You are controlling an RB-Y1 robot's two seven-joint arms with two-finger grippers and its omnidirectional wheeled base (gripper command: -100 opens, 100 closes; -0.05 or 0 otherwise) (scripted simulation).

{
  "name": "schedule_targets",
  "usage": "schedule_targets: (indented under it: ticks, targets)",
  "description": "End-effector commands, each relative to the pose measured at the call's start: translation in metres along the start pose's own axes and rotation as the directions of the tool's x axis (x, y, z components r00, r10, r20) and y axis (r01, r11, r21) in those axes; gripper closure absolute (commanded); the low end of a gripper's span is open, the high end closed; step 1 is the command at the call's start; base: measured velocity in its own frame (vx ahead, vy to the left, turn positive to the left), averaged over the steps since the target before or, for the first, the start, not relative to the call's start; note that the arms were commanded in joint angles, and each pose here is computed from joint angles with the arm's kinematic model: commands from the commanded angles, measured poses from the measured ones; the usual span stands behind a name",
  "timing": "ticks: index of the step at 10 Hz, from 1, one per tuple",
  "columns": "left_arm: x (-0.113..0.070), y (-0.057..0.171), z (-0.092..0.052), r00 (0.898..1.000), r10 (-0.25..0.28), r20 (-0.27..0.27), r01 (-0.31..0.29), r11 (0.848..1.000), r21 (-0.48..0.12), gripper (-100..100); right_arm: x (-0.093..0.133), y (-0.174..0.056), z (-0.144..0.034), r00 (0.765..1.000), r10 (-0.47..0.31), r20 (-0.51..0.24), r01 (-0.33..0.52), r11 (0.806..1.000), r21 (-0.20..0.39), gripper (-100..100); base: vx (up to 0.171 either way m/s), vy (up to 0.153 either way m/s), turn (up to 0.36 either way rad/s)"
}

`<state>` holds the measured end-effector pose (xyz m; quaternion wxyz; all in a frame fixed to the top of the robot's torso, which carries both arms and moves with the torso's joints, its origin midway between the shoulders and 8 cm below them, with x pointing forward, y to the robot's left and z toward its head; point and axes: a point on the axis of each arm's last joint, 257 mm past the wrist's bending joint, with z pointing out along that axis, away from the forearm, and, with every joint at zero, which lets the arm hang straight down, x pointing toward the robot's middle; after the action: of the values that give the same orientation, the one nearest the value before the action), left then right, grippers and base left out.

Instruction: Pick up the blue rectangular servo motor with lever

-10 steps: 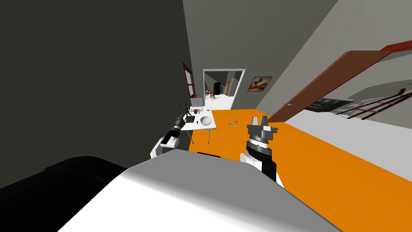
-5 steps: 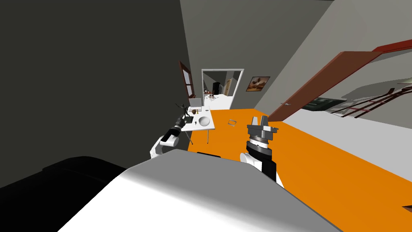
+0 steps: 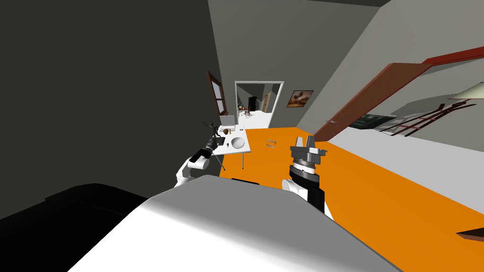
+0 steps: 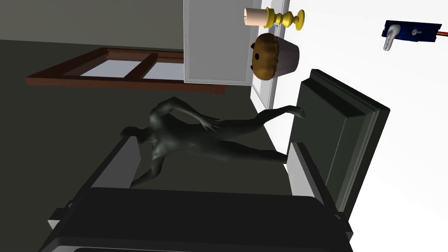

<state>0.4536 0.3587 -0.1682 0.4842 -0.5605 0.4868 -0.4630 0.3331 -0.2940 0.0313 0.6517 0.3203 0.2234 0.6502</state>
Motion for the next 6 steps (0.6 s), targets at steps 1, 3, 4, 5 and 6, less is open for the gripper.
schedule_targets:
  ticks: [1, 3, 4, 5, 6]
  targets:
    - [-0.005, 0.011, 0.001, 1.0, -0.009, 0.009, 0.01, 0.999, -0.049, -100, 0.0, 0.0, 0.0, 1.0, 0.0, 0.0, 0.0, 1.0, 0.0, 0, 0.03, -0.039, -0.031]
    - [-0.011, 0.022, 0.005, 1.0, -0.025, 0.019, 0.027, 0.995, -0.1, -100, 0.0, 0.0, 0.0, 1.0, 0.0, 0.0, 0.0, 1.0, 0.0, 0, 0.033, -0.034, -0.051]
    - [-0.012, 0.025, 0.004, 0.999, -0.025, 0.022, 0.027, 0.993, -0.113, -100, 0.0, 0.0, 0.0, 1.0, 0.0, 0.0, 0.0, 1.0, 0.0, 0, 0.015, -0.009, 0.008]
    - [-0.017, 0.031, 0.008, 0.999, -0.041, 0.029, 0.044, 0.988, -0.147, -100, 0.0, 0.0, 0.0, 1.0, 0.0, 0.0, 0.0, 1.0, 0.0, 0, 0.031, -0.027, -0.056]
    - [-0.018, 0.037, 0.006, 0.999, -0.04, 0.035, 0.045, 0.984, -0.172, -100, 0.0, 0.0, 0.0, 1.0, 0.0, 0.0, 0.0, 1.0, 0.0, 0, 0.034, -0.026, -0.035]
